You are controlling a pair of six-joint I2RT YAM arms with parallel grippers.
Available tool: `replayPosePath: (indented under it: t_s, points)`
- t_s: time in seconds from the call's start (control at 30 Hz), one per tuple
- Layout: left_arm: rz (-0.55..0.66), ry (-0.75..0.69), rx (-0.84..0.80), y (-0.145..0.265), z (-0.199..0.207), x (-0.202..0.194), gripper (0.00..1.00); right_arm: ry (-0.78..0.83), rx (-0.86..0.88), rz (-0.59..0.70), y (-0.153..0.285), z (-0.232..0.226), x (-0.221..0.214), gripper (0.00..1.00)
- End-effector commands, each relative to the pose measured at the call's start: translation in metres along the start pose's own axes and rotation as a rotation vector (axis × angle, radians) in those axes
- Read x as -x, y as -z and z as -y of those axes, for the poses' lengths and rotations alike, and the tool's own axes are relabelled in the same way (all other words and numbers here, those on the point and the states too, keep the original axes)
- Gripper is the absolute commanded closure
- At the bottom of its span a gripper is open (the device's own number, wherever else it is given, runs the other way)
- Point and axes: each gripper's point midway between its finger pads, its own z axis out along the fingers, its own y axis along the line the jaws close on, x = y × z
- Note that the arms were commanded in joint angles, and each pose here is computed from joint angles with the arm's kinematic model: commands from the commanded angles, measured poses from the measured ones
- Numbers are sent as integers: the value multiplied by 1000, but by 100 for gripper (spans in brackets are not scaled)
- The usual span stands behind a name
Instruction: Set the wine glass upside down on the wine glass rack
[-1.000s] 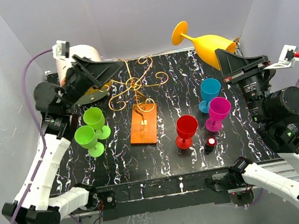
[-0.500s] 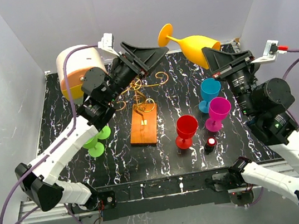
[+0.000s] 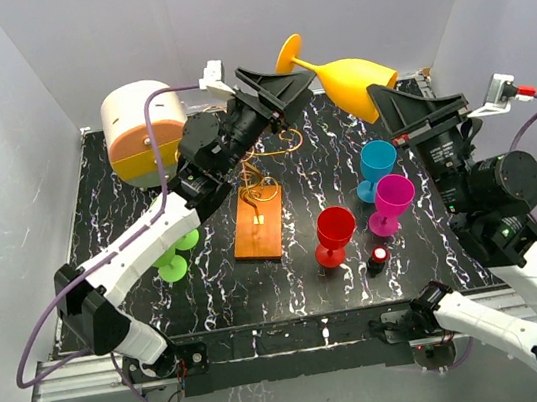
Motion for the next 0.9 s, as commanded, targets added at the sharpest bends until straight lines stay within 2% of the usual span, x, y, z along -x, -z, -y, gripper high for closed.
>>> replayPosePath:
  t_s: [0.0, 0.17, 0.3, 0.5, 0.7, 0.87]
  points:
    - [46, 39, -153, -1, 53, 12, 27, -89, 90, 33, 5, -20, 9, 100]
    - [88, 69, -259, 3, 71, 19, 48, -113, 99, 20, 8, -16, 2, 100]
    - [101, 33, -282, 6, 81, 19, 50, -123, 97, 12, 10, -14, -1, 100]
    - [108, 37, -269, 8, 76, 15, 53, -138, 96, 44, 5, -14, 4, 100]
    - [144, 5, -294, 8, 86, 22, 53, -142, 91, -18, 1, -12, -12, 100]
    - [190, 6, -373, 13, 95, 29, 64, -148, 76, -23, 7, -7, -13, 100]
